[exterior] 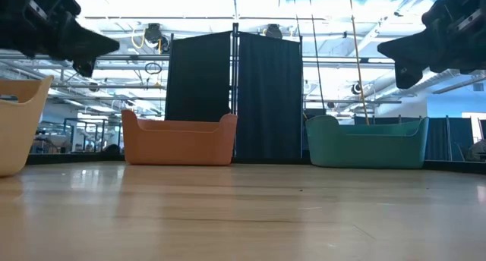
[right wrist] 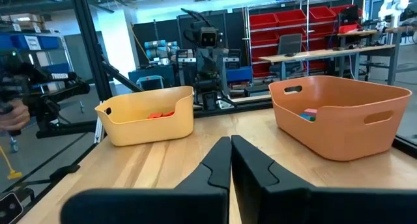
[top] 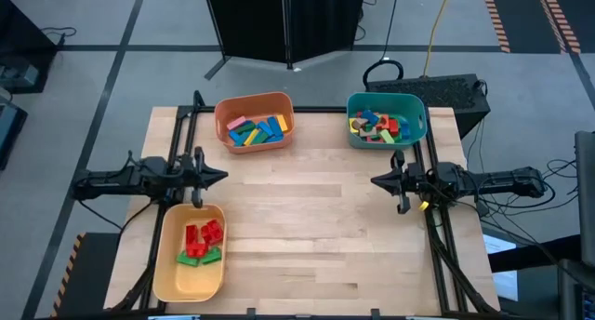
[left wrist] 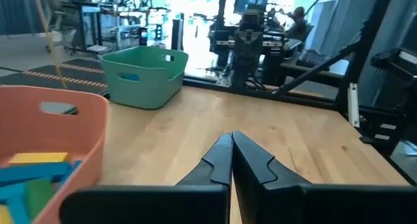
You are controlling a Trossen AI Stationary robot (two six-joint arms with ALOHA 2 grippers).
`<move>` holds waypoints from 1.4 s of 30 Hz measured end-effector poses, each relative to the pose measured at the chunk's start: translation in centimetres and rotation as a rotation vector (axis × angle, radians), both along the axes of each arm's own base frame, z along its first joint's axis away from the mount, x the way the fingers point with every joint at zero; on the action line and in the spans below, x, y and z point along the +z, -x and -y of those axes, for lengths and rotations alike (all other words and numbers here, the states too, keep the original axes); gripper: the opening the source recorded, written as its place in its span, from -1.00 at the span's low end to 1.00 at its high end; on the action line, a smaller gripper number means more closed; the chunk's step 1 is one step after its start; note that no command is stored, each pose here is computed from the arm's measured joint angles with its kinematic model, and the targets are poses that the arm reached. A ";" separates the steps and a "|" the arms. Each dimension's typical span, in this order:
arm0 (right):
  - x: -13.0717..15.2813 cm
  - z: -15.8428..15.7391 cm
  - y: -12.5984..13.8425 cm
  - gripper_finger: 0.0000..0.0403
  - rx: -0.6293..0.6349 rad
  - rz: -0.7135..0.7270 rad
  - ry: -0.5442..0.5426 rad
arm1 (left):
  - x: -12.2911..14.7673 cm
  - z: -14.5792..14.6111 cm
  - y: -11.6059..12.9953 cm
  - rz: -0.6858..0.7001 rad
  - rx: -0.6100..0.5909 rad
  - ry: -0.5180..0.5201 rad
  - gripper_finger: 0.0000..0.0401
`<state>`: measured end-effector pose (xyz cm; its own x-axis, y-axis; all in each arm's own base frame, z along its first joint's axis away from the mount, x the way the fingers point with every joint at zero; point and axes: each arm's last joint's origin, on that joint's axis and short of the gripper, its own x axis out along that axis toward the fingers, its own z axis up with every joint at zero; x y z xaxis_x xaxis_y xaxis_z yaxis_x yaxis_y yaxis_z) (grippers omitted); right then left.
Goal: Sort blocks by size
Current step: Return to Home Position
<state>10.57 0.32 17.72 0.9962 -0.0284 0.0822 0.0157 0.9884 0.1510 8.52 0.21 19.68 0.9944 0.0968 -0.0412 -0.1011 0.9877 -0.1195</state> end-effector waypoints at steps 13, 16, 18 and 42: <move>-0.2 0.0 0.0 -1.00 -0.005 -0.024 -0.025 | -2.4 0.1 -1.0 0.049 -0.035 -0.016 -0.97; -0.2 0.1 0.0 -1.00 -0.025 -0.024 -0.026 | -2.5 0.1 -1.1 0.051 -0.033 -0.010 -0.97; -0.3 0.1 0.0 -1.00 -0.043 -0.030 -0.027 | -2.5 0.1 -1.1 0.052 -0.032 -0.009 -0.97; 0.6 -0.4 1.0 -1.00 0.123 0.087 0.136 | -2.7 0.1 -1.1 0.043 -0.040 0.068 -0.97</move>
